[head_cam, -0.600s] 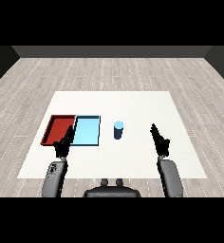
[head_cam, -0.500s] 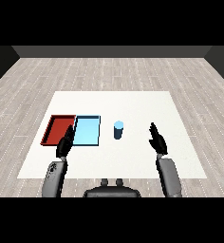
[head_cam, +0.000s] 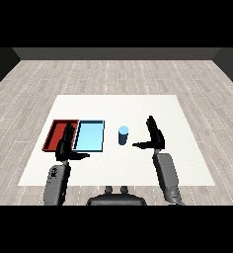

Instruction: Pick the blue can and put it in the blue box

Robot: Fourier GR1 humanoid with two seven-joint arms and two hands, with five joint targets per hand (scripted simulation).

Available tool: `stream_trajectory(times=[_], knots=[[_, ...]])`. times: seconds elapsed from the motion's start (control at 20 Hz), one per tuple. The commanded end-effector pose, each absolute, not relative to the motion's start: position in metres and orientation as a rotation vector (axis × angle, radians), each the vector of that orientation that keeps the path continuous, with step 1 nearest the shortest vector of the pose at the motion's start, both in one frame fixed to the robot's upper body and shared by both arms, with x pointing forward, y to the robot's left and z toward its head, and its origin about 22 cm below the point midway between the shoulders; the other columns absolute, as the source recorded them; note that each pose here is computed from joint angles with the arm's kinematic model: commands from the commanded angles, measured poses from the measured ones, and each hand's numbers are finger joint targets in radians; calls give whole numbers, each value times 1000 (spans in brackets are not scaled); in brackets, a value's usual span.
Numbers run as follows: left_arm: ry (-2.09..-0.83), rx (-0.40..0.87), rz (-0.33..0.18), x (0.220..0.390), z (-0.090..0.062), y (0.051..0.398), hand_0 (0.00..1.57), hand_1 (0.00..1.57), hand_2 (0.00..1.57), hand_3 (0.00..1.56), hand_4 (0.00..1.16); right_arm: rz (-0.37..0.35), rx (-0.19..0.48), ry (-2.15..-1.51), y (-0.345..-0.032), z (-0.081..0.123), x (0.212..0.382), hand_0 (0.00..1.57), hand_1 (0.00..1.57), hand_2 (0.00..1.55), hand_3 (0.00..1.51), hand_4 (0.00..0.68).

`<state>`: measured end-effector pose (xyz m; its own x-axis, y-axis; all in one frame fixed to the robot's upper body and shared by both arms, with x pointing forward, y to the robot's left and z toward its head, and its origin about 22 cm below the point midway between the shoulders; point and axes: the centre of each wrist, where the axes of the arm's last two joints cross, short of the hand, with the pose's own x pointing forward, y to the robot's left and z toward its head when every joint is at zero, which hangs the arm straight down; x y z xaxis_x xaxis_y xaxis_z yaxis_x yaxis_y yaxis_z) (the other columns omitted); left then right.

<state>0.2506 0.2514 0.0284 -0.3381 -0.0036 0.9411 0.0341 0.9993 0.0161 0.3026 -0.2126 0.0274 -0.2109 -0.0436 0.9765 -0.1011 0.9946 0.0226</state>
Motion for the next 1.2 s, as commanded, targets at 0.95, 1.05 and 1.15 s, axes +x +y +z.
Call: stream_trajectory(times=[0.95, 1.05, 1.15], knots=[[-2043, -92, 13, 239, 18, 260, 0, 0, 0, 0, 0, -27, 257, -1813, -191, 1, 321, 0, 0, 0, 0, 0], [-2044, -87, -5, 233, 41, 277, 0, 0, 0, 0, 0, -29, 292, -1785, -182, 14, 320, 0, 0, 0, 0, 0], [-2046, -75, 32, 228, 16, 266, 0, 0, 0, 0, 0, -25, 272, -1790, -168, 24, 328, 0, 0, 0, 0, 0]])
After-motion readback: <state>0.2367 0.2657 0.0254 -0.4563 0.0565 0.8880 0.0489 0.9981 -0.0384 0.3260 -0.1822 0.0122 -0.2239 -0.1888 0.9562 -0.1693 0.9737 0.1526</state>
